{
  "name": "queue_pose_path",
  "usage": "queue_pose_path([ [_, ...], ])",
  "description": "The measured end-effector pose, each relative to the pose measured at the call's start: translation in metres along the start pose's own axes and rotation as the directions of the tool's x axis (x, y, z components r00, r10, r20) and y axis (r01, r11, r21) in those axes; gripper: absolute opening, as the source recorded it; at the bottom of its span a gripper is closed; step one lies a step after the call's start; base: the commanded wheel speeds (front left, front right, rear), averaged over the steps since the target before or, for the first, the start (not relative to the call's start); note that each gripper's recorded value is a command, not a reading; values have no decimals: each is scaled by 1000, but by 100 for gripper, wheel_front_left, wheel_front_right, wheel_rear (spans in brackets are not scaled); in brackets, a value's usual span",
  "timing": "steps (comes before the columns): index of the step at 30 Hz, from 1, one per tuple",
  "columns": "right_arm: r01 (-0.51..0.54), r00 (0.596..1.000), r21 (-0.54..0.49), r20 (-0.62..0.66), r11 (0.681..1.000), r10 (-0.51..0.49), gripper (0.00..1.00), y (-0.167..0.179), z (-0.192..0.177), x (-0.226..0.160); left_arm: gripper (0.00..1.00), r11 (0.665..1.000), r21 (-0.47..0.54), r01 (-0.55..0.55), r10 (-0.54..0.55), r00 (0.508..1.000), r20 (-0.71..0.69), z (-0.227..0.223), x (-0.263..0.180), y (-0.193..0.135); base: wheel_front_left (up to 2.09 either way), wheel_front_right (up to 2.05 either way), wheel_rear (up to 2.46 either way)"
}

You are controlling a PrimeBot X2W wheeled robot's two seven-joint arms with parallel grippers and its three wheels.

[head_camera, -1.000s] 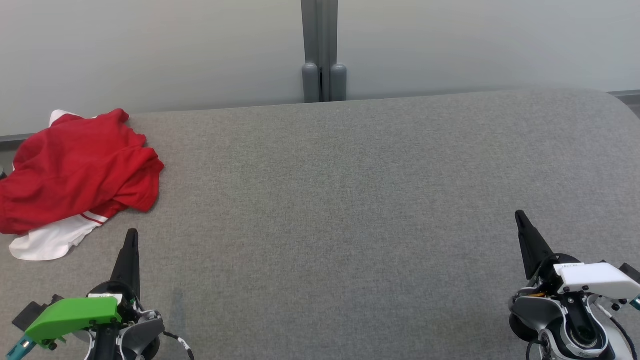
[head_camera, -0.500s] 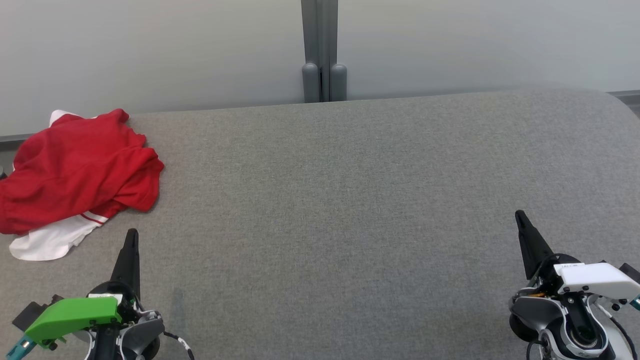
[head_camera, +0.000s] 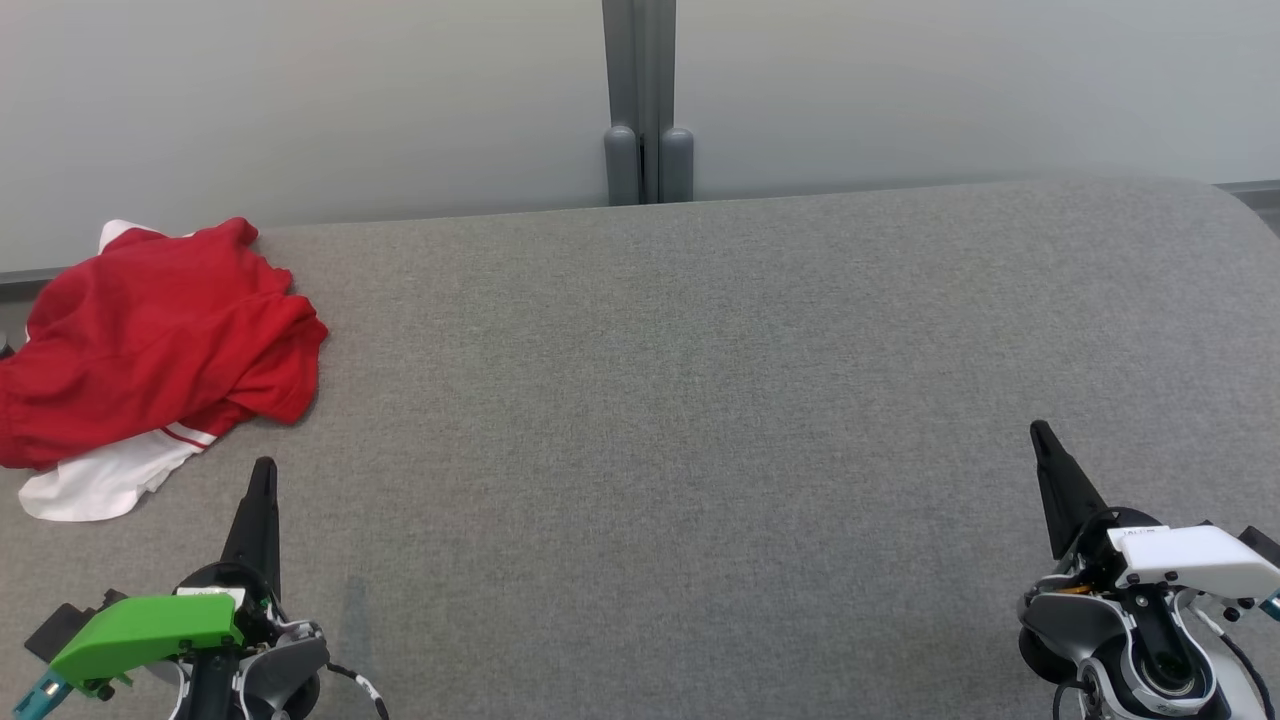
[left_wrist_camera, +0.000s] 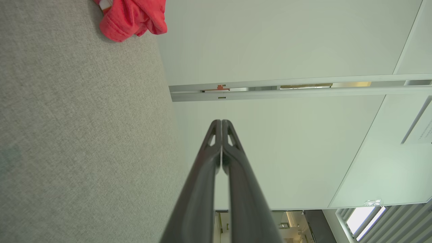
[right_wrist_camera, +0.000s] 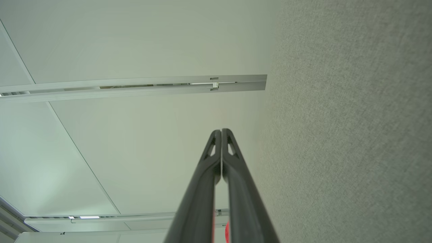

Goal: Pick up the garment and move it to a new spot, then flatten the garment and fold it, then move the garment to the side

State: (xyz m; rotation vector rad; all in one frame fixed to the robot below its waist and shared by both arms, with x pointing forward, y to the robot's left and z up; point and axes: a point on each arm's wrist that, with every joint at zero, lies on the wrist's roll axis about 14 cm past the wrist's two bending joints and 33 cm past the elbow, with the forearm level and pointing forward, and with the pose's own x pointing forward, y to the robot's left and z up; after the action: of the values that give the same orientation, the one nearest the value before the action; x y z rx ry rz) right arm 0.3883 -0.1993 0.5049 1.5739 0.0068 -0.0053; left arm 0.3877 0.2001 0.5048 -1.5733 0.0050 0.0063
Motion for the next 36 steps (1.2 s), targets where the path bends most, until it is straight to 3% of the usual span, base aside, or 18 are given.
queue_pose_path([
  [34,0,1000,0,0,1000,0,0,0,0,0,0,1000,0,0,0,1000,0,0,0,0,0,0,0],
  [35,0,1000,0,0,1000,0,100,0,0,0,100,1000,0,-1,1,1000,0,0,0,0,0,0,0],
  [36,12,1000,2,0,1000,-12,100,-4,0,-1,100,1000,-2,-12,12,1000,1,0,-1,4,0,0,0],
])
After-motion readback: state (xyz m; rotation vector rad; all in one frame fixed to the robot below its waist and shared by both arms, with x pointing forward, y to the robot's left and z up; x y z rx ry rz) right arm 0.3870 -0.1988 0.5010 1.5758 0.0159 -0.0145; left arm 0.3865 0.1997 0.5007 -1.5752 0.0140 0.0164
